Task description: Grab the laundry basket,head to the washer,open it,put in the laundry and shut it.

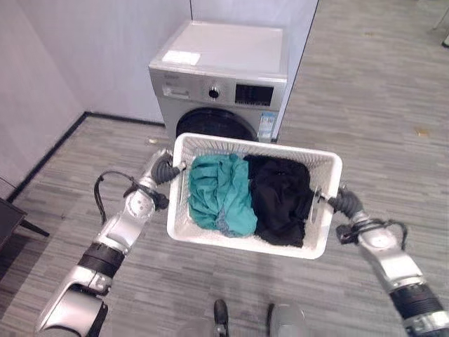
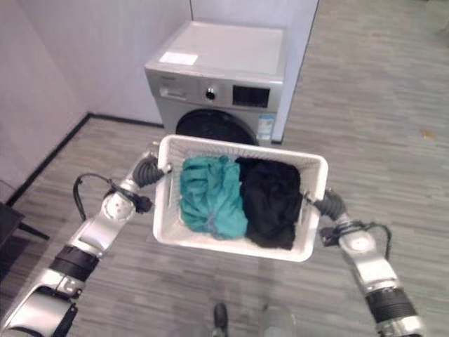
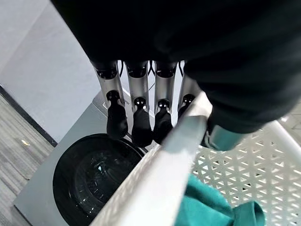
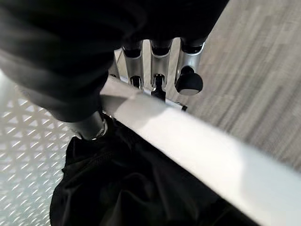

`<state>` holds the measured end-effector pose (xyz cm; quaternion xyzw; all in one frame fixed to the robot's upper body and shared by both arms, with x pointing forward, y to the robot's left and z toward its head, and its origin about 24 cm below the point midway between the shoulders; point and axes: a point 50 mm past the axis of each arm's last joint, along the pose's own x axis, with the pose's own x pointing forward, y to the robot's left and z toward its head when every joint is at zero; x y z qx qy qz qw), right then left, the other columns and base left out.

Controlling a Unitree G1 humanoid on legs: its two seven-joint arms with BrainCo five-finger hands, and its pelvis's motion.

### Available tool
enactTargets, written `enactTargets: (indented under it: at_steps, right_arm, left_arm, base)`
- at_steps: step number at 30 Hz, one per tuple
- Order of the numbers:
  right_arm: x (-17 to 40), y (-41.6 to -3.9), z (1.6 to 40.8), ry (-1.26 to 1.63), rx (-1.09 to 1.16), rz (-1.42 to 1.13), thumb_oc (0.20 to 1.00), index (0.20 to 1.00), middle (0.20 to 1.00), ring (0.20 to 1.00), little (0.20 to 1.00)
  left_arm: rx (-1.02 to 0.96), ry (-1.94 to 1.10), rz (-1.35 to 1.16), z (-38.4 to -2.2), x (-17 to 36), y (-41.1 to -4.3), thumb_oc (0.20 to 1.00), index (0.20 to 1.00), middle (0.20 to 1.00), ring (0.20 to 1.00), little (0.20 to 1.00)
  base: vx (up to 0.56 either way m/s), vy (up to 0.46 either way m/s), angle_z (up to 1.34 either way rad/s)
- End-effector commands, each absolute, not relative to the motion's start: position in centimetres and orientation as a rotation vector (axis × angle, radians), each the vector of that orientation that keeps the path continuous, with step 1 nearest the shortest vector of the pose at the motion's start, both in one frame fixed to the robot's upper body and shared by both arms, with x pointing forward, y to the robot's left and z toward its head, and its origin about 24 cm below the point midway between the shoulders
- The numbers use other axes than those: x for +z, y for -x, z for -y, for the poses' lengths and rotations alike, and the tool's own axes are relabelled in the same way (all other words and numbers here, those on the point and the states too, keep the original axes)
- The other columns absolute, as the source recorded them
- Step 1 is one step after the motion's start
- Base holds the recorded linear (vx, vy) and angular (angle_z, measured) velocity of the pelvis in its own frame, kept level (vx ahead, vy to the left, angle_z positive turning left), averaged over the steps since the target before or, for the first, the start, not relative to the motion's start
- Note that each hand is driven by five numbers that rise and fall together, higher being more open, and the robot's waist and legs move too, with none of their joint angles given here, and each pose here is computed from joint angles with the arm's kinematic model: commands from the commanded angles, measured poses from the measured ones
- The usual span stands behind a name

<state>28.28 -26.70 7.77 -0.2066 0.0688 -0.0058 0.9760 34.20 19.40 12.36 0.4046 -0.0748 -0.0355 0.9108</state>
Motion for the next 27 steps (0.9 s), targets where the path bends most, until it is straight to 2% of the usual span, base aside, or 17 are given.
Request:
enactTargets:
  at_steps: [1,7,13,20,27]
  right_arm:
    - [14.5,-30.0,27.9,0.335,-0.058,0.147,0.200,0.200,0.200,0.200,0.200]
    - [18.2,-29.2,30.7,0.383,-0.139,0.238,0.200,0.200,0.200,0.200,0.200]
    - [19.6,-29.6,31.0,0.386,-0.196,0.292,0.200,0.200,0.200,0.200,0.200]
    - [18.9,-28.7,31.3,0.380,-0.225,0.278,0.200,0.200,0.200,0.200,0.200]
    - [20.1,-30.0,31.1,0.390,-0.224,0.302,0.200,0.200,0.200,0.200,0.200]
  left_arm:
    - [0.059,-0.794,0.284,-21.3,16.6,-34.8,0.200,0.200,0.200,0.200,0.200]
    - [0.040,-0.777,0.360,-19.5,18.7,-36.1,0.200,0.200,0.200,0.200,0.200]
    - [0.055,-0.737,0.386,-18.9,20.0,-36.9,0.200,0.200,0.200,0.200,0.200]
    - [0.006,-0.729,0.392,-17.4,20.4,-37.4,0.200,0.200,0.200,0.200,0.200]
    - [0.061,-0.800,0.394,-19.0,21.6,-37.9,0.200,0.200,0.200,0.200,0.200]
  base:
    - [0.20,-0.013,0.38]
    - [0.32,-0.062,0.42]
    - [0.23,-0.184,0.36]
    - [0.24,0.004,-0.58]
    - [0.30,0.141,-0.16]
